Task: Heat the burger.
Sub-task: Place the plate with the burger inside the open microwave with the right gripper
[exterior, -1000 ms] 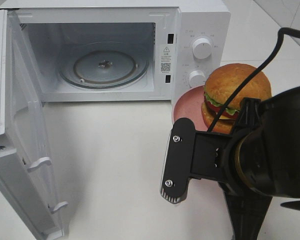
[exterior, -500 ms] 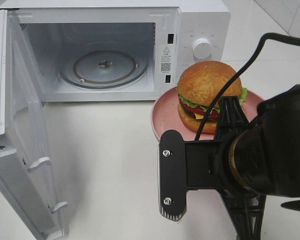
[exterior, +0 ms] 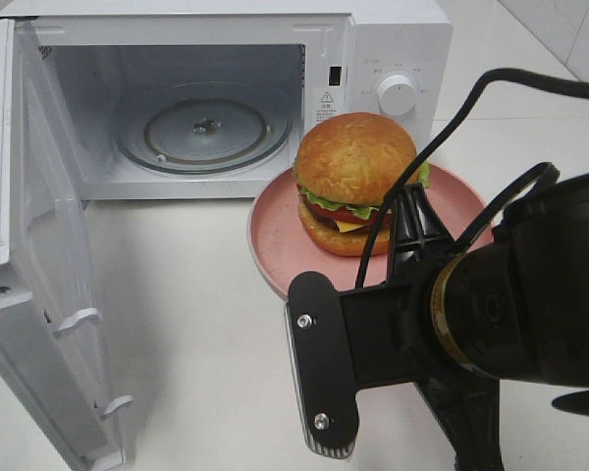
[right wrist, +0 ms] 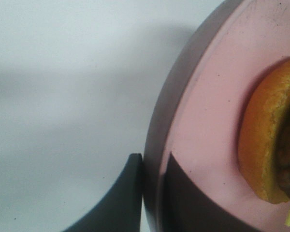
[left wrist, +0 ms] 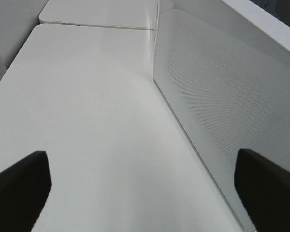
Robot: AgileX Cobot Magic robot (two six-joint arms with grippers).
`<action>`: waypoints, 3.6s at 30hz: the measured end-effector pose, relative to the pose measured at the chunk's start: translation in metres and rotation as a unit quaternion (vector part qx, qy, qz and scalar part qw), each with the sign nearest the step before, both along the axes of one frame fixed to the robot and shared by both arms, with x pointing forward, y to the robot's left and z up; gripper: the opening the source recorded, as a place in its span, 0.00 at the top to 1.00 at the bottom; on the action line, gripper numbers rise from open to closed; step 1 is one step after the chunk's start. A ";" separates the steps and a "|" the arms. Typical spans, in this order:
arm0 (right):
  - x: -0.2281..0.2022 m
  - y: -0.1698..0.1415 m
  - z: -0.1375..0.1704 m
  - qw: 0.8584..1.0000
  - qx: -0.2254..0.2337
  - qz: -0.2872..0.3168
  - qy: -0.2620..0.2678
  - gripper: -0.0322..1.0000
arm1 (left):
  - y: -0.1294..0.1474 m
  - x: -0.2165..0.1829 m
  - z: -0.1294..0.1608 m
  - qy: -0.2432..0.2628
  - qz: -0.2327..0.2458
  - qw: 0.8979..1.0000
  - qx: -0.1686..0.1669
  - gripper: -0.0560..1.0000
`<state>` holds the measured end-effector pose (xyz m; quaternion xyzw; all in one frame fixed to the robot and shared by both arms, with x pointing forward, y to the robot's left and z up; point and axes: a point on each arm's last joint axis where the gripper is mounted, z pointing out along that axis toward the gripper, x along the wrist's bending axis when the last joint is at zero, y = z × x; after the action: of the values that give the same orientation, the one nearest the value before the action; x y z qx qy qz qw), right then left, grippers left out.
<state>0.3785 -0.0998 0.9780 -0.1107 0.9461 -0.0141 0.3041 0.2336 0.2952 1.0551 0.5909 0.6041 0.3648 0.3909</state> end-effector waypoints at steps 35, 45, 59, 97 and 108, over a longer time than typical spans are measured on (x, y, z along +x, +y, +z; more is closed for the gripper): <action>0.032 -0.010 -0.004 0.985 -0.022 0.165 0.034 0.92 | 0.000 0.000 0.000 0.000 0.000 1.000 0.000 0.02; 0.039 -0.021 -0.007 0.977 -0.023 0.195 0.078 0.92 | 0.000 0.000 0.000 0.000 0.000 1.000 0.000 0.02; 0.045 -0.025 -0.007 0.971 -0.004 0.224 0.086 0.92 | 0.000 0.000 0.000 0.000 0.000 1.000 0.000 0.02; 0.098 0.028 -0.022 0.976 0.029 0.208 0.063 0.93 | 0.000 0.000 0.000 0.000 0.000 1.000 0.000 0.02; 0.120 0.048 -0.018 0.979 0.038 0.192 0.058 0.93 | 0.000 0.000 0.000 0.000 0.000 1.000 0.000 0.02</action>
<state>0.4980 -0.0519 0.9598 -0.2790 0.9232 0.0867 0.2495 0.2336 0.2952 1.0551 0.5909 0.6041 0.3648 0.3909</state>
